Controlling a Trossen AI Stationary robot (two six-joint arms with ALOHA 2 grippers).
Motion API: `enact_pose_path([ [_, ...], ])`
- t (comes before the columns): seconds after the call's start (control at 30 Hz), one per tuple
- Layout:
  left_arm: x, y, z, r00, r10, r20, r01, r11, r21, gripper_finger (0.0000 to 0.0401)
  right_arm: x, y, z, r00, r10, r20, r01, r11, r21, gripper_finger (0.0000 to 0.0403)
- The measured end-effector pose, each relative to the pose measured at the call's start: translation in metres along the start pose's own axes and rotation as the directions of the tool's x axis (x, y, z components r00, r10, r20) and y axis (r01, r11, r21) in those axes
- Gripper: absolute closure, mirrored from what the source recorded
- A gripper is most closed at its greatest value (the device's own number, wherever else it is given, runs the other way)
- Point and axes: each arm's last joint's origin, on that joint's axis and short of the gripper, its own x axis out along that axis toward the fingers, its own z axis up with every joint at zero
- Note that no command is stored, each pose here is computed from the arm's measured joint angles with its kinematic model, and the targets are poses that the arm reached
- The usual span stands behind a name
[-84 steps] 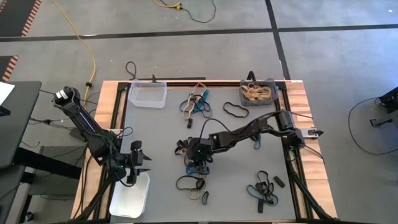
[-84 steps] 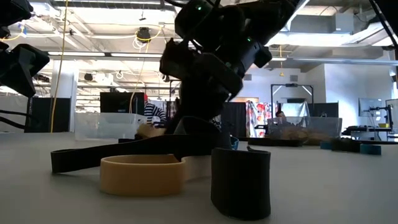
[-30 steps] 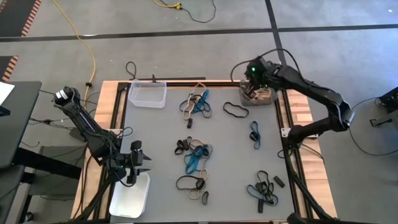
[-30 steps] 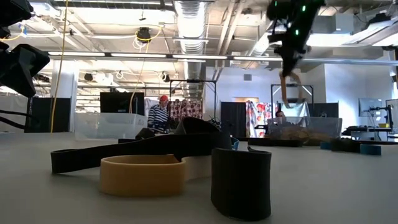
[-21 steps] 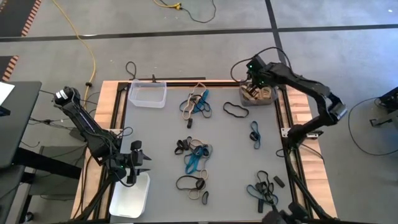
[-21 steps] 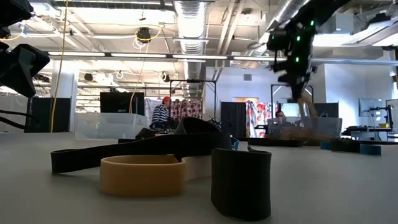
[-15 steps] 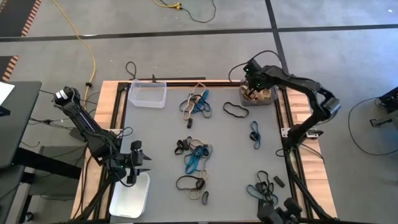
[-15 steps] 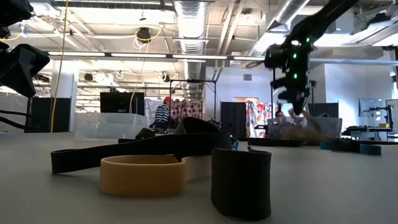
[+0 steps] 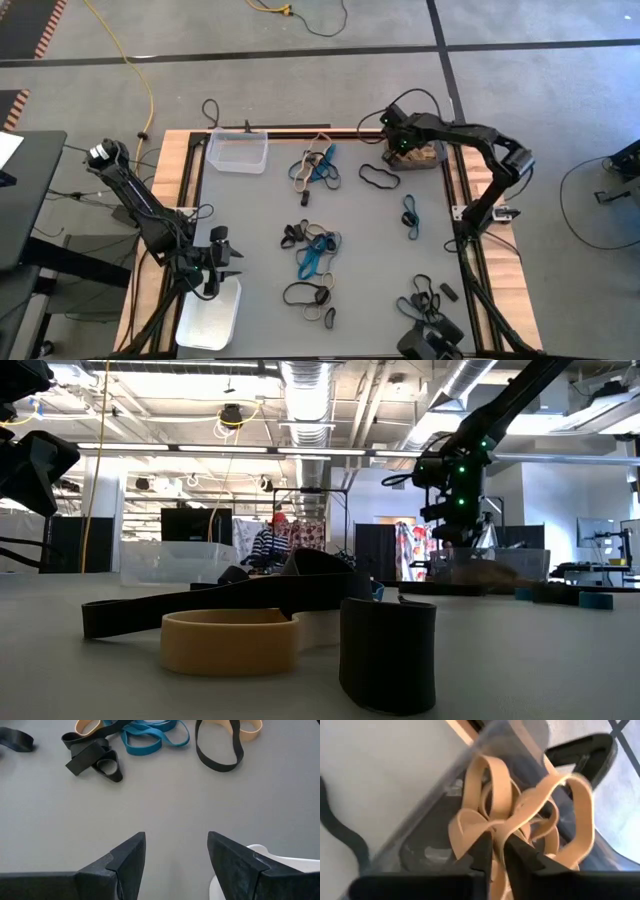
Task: Sort rubber bands into baskets
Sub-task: Put the white rubber band into the black transparent bin
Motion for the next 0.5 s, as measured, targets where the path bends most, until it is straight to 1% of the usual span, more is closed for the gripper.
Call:
enact_pose_path([
  [0.33, 0.0, 0.0, 0.0, 1.0, 0.0, 0.0, 0.0, 1.0, -0.002, 0.0195, -0.007, 0.003, -0.002, 1.0, 0.009, -0.002, -0.009, 1.0, -0.02, 0.0223],
  [0.5, 0.0, 0.0, 0.0, 1.0, 0.0, 0.0, 0.0, 1.0, -0.002, 0.0195, -0.022, 0.001, -0.004, 1.0, 0.009, 0.029, -0.009, 1.0, -0.015, 0.0195],
])
